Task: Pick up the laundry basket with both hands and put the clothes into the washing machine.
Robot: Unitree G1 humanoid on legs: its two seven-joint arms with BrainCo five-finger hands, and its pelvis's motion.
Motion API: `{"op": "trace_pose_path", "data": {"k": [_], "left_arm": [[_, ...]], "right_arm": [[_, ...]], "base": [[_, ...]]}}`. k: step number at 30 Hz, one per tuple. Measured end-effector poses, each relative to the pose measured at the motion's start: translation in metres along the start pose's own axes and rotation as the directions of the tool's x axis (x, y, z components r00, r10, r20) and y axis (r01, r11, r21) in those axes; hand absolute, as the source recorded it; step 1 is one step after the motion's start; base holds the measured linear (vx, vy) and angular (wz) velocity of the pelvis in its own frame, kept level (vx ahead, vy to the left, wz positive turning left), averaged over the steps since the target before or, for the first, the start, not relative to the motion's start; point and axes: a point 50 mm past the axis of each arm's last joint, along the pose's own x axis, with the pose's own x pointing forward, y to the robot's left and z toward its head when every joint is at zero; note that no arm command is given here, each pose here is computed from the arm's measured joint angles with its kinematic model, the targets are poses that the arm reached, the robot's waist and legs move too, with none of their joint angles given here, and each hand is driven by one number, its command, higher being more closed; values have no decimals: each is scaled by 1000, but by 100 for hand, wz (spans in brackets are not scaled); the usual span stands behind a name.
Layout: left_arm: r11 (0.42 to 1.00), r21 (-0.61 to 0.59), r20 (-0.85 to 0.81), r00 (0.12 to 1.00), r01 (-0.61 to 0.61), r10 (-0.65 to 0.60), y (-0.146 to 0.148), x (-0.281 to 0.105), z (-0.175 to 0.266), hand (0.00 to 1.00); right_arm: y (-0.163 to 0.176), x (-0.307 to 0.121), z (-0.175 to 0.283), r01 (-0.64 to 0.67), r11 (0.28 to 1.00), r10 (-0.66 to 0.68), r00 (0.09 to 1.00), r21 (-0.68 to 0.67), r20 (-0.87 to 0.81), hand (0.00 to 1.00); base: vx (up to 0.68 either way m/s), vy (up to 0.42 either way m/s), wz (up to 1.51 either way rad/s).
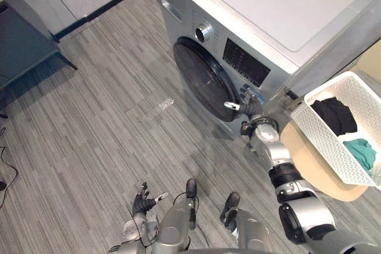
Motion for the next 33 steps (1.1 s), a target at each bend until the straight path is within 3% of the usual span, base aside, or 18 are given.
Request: {"op": "trace_pose_path", "data": {"k": [6, 15, 19, 24, 28, 30, 33], "left_arm": [[1000, -1, -16, 1000, -5, 5, 0, 0, -4, 0], [996, -84, 96, 995, -1, 9, -5, 1, 22, 0], [979, -203, 176, 984, 32, 5, -12, -2, 44, 0], [967, -226, 312, 949, 115, -40, -27, -9, 74, 0], [962, -239, 310, 949, 131, -52, -34, -9, 74, 0], [963, -237, 304, 951, 130, -54, -34, -9, 73, 0], [963, -232, 308, 950, 135, -59, -36, -9, 74, 0]], "right_arm": [[-1, 2, 3, 8, 1000, -8, 1000, -4, 5, 0], [17, 35, 85, 12, 996, -27, 984, 87, 173, 0], [12, 39, 110, 47, 984, -85, 971, 172, 222, 0], [-14, 41, 140, 125, 979, -170, 936, 160, 308, 0], [-20, 44, 168, 142, 981, -181, 917, 135, 356, 0], [-9, 44, 162, 115, 991, -134, 925, 74, 356, 0], [45, 31, 127, -73, 997, 80, 938, -35, 338, 0]], "base": [[54, 6, -5], [-42, -8, 11], [-3, 4, 47], [-118, 16, 43], [-110, -13, 33], [-36, -3, 11], [0, -65, -18]]}}
